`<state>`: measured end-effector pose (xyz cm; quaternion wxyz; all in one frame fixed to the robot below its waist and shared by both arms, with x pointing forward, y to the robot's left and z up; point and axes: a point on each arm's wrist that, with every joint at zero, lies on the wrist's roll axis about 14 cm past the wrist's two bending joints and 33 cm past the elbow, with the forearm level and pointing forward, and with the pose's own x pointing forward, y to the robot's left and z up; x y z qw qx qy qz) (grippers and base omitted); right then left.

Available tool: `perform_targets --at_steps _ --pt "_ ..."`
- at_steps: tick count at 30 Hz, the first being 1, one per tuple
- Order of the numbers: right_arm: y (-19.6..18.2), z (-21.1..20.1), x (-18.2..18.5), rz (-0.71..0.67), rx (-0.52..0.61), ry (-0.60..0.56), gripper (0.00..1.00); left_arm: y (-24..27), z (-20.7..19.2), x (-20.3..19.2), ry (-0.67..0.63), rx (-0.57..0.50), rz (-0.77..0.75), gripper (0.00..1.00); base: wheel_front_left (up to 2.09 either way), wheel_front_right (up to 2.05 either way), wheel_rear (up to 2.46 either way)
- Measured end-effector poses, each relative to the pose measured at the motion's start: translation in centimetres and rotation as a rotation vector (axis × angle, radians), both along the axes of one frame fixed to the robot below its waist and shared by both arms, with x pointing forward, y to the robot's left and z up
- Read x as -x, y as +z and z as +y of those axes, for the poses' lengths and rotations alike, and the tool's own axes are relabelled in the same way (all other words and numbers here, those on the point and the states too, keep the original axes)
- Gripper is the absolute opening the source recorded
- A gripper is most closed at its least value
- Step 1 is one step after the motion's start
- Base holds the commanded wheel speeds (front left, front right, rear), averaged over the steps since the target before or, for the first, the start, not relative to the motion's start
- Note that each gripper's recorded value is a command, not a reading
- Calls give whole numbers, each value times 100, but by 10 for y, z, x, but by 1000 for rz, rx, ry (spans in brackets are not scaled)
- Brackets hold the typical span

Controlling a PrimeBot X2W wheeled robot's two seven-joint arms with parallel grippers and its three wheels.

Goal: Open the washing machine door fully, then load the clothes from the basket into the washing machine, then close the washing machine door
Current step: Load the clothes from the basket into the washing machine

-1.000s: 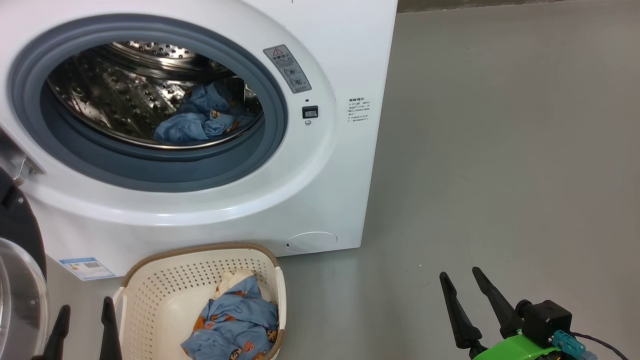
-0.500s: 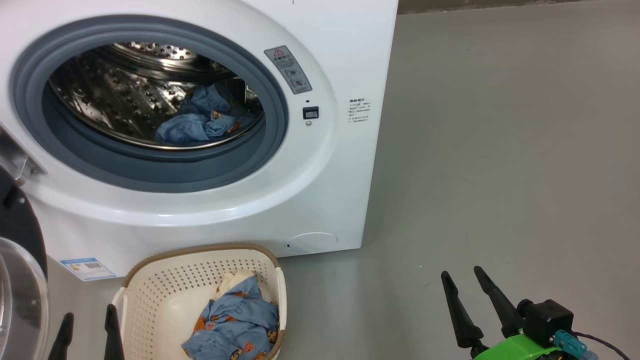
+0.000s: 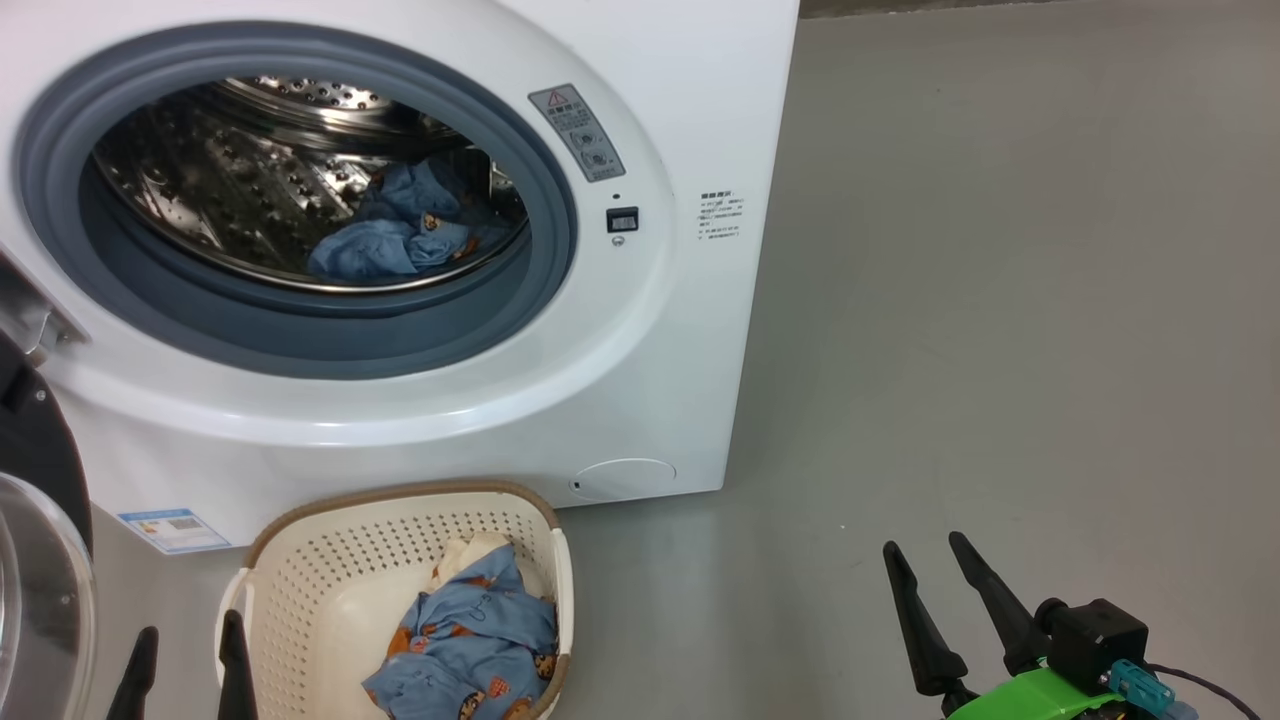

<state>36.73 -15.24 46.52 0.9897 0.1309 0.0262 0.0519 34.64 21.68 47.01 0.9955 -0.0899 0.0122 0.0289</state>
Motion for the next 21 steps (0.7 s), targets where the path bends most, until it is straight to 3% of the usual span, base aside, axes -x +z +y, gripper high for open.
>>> perform_targets --at_steps 21 --pt "-16 -2 -7 48 -9 -9 100 -46 -25 -5 -75 50 145 100 0 0 0"
